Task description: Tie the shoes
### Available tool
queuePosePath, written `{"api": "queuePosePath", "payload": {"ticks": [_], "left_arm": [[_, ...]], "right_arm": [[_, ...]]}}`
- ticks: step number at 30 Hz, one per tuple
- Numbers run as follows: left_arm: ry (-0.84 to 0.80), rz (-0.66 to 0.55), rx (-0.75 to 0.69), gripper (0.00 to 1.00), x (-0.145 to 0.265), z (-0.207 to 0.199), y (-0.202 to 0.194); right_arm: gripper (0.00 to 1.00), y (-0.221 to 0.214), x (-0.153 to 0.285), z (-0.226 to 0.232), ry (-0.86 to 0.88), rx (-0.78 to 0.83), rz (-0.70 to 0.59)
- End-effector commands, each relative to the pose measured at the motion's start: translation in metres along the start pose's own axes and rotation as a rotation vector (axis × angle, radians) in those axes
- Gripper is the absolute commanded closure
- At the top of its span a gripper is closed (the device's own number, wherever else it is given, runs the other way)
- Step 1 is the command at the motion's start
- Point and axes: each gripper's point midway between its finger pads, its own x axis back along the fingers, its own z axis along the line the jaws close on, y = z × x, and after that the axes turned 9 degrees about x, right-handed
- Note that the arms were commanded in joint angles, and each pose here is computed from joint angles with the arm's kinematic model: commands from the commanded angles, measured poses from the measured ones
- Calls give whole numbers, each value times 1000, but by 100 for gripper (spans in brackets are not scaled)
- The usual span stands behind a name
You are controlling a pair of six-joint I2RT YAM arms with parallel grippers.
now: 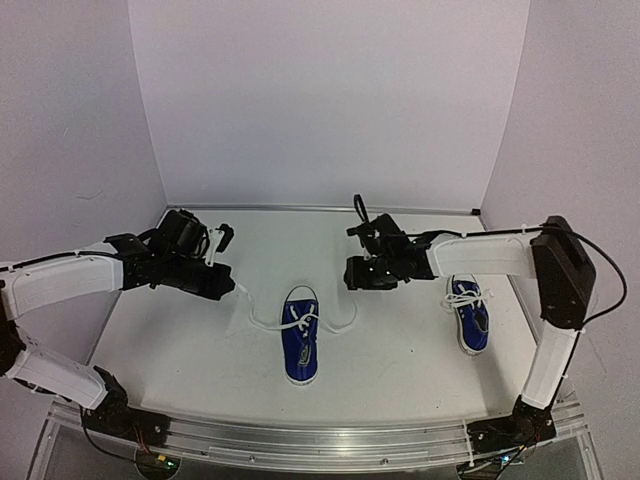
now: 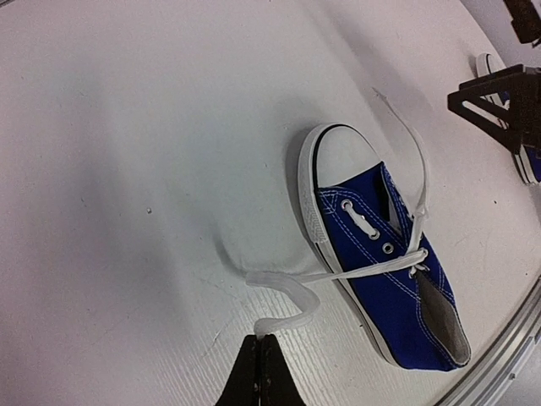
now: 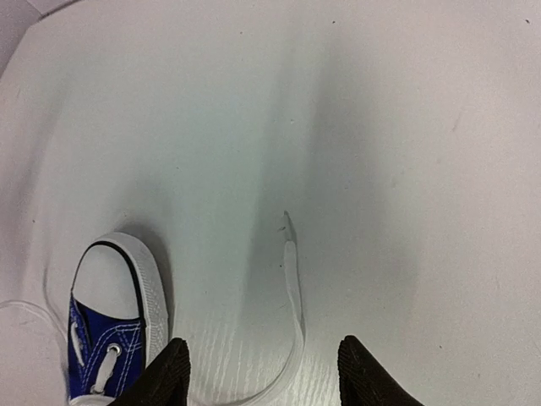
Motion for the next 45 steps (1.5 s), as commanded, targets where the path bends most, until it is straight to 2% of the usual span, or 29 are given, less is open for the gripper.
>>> {"api": "queuePosePath", "payload": {"ticks": [1,5,15,17,18,20,21,22,31,36,41,45], "left_arm": [[-44,-50,-23,100,5,-13,20],[-45,-56,-26,100,6,-14,23],[-42,-64,-42,100,8,-15,27],[-42,-64,-45,100,7,-16,28],[-41,-65,-46,100,7,-16,29],[-43,-70,-52,100,8,-17,31],[-46,-74,-54,100,10,-18,33],[-54,-78,-58,100,11,-20,34],[-102,-208,-46,100,58,-21,75],[-63,-276,-37,100,84,-16,88],[-36,-349,-4,100,112,-9,97],[-182,-331,-60,100,114,-34,92]], "right_arm": [[46,-12,-29,7,16,125,107],[50,-24,-56,6,7,138,163],[55,-50,-82,-9,-68,170,237],[63,-56,-86,-11,-73,176,252],[70,-58,-86,-12,-77,178,258],[92,-57,-83,-16,-86,175,259],[98,-53,-78,-17,-90,169,248],[100,-47,-71,-20,-94,161,235],[100,57,59,-42,-96,84,-106],[100,87,120,-53,-88,57,-246],[100,85,140,-65,-107,39,-277],[100,81,127,-53,-38,33,-251]]}}
